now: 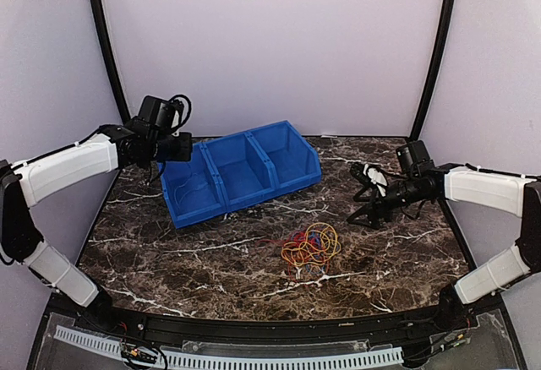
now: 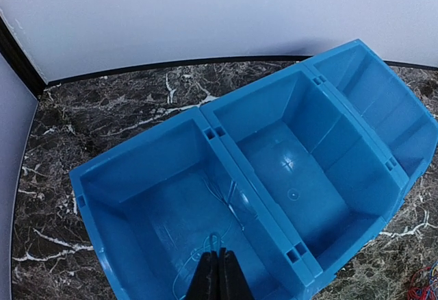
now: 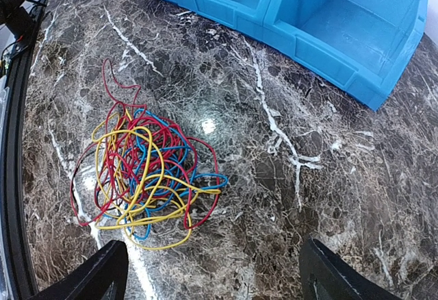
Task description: Untangle the cables
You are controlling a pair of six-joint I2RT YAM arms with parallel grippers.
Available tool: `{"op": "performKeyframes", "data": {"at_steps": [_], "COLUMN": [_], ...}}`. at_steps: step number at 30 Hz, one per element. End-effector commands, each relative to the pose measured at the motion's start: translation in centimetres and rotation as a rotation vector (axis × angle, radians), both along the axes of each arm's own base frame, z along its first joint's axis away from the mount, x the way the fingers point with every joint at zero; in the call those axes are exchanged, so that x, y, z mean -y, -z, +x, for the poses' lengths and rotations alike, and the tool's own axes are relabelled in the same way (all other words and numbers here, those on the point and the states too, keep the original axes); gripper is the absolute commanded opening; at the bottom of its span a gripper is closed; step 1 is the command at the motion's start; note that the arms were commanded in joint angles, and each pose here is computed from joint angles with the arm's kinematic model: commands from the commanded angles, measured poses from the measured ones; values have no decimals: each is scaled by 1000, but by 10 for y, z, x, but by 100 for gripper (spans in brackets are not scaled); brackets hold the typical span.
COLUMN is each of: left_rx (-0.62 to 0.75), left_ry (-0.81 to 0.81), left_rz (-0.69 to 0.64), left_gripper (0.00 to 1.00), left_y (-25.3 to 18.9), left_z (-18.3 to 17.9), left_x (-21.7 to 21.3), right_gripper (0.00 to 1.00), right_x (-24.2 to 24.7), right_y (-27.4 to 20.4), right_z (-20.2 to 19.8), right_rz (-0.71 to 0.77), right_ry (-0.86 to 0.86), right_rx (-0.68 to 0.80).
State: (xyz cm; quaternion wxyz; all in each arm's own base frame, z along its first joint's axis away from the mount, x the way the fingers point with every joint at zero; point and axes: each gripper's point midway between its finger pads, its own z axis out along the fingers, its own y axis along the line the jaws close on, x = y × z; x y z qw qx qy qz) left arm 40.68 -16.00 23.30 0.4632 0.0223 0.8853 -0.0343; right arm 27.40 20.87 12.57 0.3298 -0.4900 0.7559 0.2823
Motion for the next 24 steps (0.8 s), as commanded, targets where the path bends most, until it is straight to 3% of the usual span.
{"op": "performKeyframes", "data": {"at_steps": [1, 17, 19, 24], "left_rx": [-29, -164, -178, -185], "left_ry": [-24, -27, -20, -16], "left_rz": [-28, -64, -61, -35], "left_gripper": [0, 1, 6, 39], "left_y": [24, 80, 82, 73], "left_z": [11, 33, 34, 35], "left_x": [-2, -6, -4, -6], "right_gripper": [88, 87, 87, 87], "right_x": [-3, -4, -4, -2], "right_y": [-8, -10, -10, -7], "right_z": [4, 1, 1, 4], "right_rz": [8, 13, 13, -4], "right_ry": [-12, -28, -28, -15], "right_rx": [28, 27, 26, 21]}}
